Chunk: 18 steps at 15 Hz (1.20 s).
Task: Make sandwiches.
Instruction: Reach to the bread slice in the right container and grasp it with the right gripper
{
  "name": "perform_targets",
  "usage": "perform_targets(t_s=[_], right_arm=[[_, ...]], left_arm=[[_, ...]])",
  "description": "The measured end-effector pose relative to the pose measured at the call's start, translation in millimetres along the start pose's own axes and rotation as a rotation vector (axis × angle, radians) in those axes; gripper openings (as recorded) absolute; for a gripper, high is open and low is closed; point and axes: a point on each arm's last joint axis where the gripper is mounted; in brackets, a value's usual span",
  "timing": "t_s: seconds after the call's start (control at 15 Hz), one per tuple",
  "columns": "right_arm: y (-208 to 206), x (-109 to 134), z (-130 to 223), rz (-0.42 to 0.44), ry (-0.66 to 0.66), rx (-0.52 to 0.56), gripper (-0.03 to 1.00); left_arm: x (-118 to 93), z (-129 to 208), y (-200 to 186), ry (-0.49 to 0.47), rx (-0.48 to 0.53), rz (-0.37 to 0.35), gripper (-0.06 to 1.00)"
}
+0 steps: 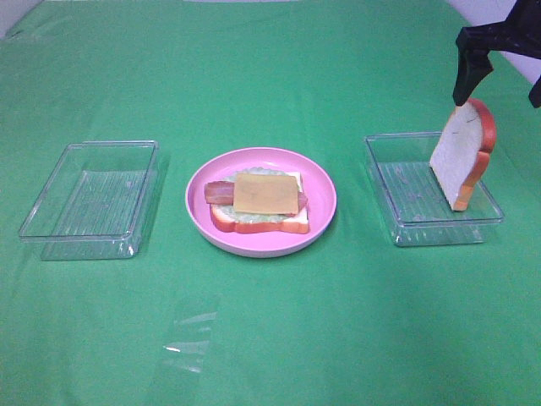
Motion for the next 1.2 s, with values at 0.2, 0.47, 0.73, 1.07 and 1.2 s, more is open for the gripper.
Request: perform_targets(t_s=[0.2,0.47,0.73,1.07,1.2], right_arm=[[22.7,-3.3,-14.4,-0.009,0.001,0.041,0.96],[46.1,-4.4,-26.4,-0.030,0.005,0.075,0.96],[79.2,-5.4,-26.4,-0.044,0.008,0.146,0.96],[80.2,-5.5,-26.3,-0.043,0.008,0.148,0.63],[80.2,-5.6,-26.3,-0.042,0.009,0.149,0.41]], left_arm=[[0.0,0.0,0.0,0.000,0.000,0.000,0.99],[0.0,0.0,0.0,0.000,0.000,0.000,0.99],[0.0,0.0,0.0,0.000,0.000,0.000,0.99],[0.0,0.0,0.0,0.000,0.000,0.000,0.99],[0.0,0.0,0.0,0.000,0.000,0.000,0.99]])
Point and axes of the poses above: a point on each arm's last joint axis where the gripper is mounted, y pointing out along that axis toward the gripper, x along the wrist's bending axis when the last joint is at zero, z = x × y, and after that the axes turned 7 degrees about -y, right-handed
